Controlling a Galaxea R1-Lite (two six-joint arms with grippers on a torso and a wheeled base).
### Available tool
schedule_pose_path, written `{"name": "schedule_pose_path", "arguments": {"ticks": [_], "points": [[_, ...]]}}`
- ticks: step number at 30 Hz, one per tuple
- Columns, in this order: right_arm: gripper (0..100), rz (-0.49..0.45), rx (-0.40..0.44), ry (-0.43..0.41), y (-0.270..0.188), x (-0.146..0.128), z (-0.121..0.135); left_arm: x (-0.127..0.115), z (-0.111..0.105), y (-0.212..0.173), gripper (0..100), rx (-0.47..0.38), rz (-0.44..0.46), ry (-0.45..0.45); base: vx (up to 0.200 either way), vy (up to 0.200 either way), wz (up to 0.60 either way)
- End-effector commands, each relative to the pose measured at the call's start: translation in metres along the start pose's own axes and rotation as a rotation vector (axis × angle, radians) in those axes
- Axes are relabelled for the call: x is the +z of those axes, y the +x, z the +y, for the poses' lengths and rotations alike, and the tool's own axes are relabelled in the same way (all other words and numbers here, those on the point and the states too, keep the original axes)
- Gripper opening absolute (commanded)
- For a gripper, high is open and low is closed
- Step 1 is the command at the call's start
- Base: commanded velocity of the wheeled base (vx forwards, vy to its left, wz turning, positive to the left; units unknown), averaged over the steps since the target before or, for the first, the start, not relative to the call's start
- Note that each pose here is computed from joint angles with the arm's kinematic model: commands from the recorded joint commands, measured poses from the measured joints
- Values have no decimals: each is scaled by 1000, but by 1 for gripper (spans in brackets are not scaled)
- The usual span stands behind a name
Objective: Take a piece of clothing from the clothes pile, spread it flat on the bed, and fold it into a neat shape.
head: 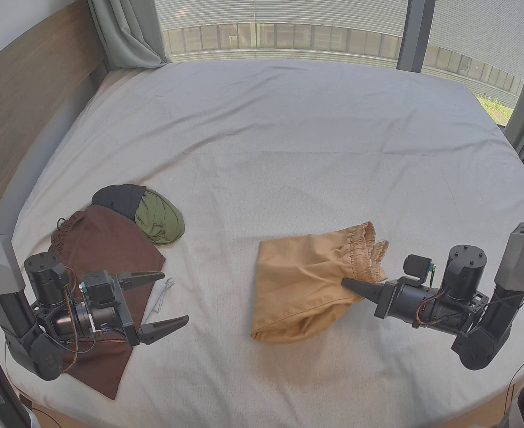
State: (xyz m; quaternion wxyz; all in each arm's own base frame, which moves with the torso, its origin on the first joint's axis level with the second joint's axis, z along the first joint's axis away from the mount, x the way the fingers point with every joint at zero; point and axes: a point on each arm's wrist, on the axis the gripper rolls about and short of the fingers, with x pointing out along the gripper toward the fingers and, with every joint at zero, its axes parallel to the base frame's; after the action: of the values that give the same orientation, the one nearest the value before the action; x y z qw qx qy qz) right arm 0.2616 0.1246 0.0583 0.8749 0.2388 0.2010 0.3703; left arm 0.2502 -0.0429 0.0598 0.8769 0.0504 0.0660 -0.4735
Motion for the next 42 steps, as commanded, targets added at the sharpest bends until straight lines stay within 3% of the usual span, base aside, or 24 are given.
{"name": "schedule_pose_path", "arguments": {"ticks": [1,32,42], "points": [[0,-59,18,2,8,10,10,0,0,-1,100,4,-1,1,0,0,0],[0,-239,193,1,49,68,24,0,-3,-2,100,-2,4,-4,0,0,0],[0,-257,221,3,68,79,7,-2,-3,-2,100,-3,9,-10,0,0,0]]}}
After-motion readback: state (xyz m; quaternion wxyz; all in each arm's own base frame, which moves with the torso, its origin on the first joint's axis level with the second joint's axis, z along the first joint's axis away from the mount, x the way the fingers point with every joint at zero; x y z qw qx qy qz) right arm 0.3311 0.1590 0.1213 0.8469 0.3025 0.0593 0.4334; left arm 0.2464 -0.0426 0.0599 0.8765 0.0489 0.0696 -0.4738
